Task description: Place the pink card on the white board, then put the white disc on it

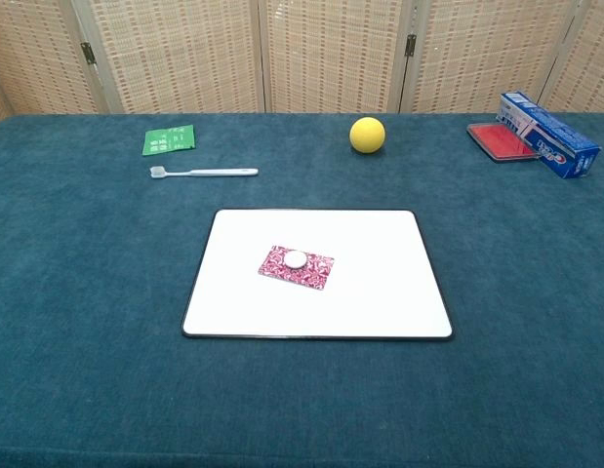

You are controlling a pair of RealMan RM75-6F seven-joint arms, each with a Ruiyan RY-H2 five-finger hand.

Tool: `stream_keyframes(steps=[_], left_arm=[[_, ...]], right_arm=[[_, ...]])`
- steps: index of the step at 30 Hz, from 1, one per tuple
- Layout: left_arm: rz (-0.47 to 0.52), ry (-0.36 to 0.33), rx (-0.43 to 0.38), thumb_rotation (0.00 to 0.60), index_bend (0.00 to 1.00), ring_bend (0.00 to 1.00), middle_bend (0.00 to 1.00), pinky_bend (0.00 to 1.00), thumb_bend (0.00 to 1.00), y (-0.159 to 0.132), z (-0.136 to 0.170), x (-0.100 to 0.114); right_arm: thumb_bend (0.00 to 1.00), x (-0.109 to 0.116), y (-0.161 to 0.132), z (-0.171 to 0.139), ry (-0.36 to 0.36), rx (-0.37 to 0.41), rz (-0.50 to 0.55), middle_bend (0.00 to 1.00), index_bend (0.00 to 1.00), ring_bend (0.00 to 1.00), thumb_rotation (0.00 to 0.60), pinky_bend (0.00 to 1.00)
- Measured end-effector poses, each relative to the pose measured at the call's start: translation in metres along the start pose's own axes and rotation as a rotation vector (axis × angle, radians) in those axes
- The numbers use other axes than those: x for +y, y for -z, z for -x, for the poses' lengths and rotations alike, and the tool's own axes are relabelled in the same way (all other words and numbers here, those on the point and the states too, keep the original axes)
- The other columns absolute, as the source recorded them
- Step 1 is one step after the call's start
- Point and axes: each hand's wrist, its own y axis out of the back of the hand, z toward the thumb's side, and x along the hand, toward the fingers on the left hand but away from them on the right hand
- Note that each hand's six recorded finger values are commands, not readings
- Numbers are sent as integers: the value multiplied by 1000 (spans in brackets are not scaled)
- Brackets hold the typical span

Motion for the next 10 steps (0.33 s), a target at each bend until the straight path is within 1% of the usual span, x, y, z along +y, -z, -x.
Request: stream_keyframes(steps=[5, 10], left_arm=[[-2, -3, 17, 600, 96, 125, 233, 290, 308, 3, 1, 3], [-4, 7, 28, 600, 96, 125, 233, 290, 307, 6, 0, 1]], right_arm=[[195, -3, -6, -3, -7, 22, -7, 0, 0, 0, 600, 0], [195, -1, -6, -2, 1, 14, -2, 0, 0, 0, 600, 0]])
